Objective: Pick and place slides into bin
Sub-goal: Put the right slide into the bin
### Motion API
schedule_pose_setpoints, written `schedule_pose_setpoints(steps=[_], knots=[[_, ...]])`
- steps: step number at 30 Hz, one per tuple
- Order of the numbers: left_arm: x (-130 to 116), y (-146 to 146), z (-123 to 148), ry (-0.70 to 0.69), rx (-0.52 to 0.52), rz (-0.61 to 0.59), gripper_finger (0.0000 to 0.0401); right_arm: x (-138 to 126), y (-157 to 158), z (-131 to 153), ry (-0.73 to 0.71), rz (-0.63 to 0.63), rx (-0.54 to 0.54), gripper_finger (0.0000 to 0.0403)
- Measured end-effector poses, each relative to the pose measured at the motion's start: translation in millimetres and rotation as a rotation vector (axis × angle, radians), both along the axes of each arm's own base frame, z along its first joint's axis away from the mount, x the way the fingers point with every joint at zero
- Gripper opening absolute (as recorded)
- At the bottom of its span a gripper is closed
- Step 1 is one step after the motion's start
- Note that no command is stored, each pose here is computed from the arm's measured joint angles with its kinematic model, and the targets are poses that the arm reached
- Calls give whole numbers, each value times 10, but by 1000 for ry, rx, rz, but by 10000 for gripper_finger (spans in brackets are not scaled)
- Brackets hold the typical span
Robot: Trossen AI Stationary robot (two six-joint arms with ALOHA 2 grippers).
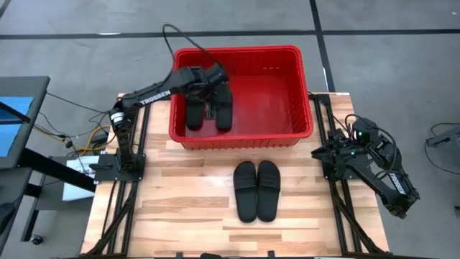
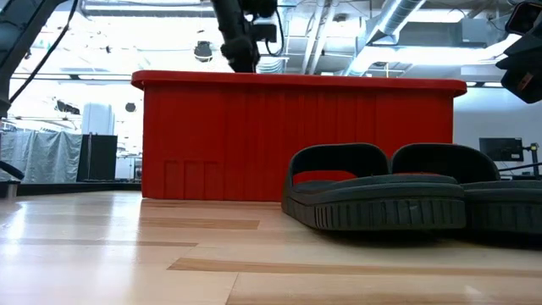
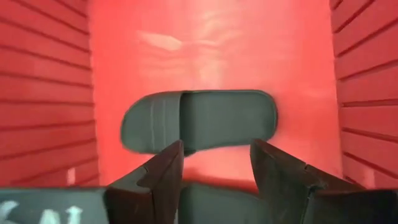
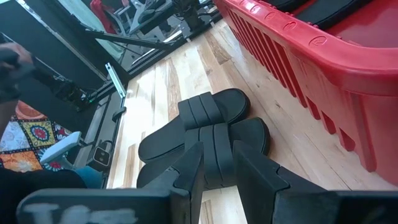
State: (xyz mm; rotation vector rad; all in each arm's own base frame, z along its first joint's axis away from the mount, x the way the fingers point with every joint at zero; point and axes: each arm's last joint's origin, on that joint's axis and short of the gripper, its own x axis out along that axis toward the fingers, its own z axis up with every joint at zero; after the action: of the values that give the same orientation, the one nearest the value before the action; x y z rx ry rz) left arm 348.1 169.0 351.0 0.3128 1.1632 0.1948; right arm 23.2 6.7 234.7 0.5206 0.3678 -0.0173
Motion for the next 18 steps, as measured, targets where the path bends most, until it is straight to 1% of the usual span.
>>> schedule_pose_setpoints(steps=[3,6,8,10,13,16,18], knots=[[-71,-37,185,-10,-29,36,178,0,0,0,0,0,0,77],[-142,-96,326,-31,-122,31,178,1,-1,-1,0,0,0,77],[-186,-149,431,-73,-224,-16,178,1,-1,-1,0,0,0,77],[-247,-190,552,-147,-323,-84,178,0,0,0,0,0,0,77],[-336,-284,738,-274,-427,-212,178,1,-1,-1,0,0,0,77],[-428,-358,879,-354,-468,-285,178,0,0,-1,0,0,0,77],[-478,-404,958,-387,-456,-307,178,0,0,-1,0,0,0,77]])
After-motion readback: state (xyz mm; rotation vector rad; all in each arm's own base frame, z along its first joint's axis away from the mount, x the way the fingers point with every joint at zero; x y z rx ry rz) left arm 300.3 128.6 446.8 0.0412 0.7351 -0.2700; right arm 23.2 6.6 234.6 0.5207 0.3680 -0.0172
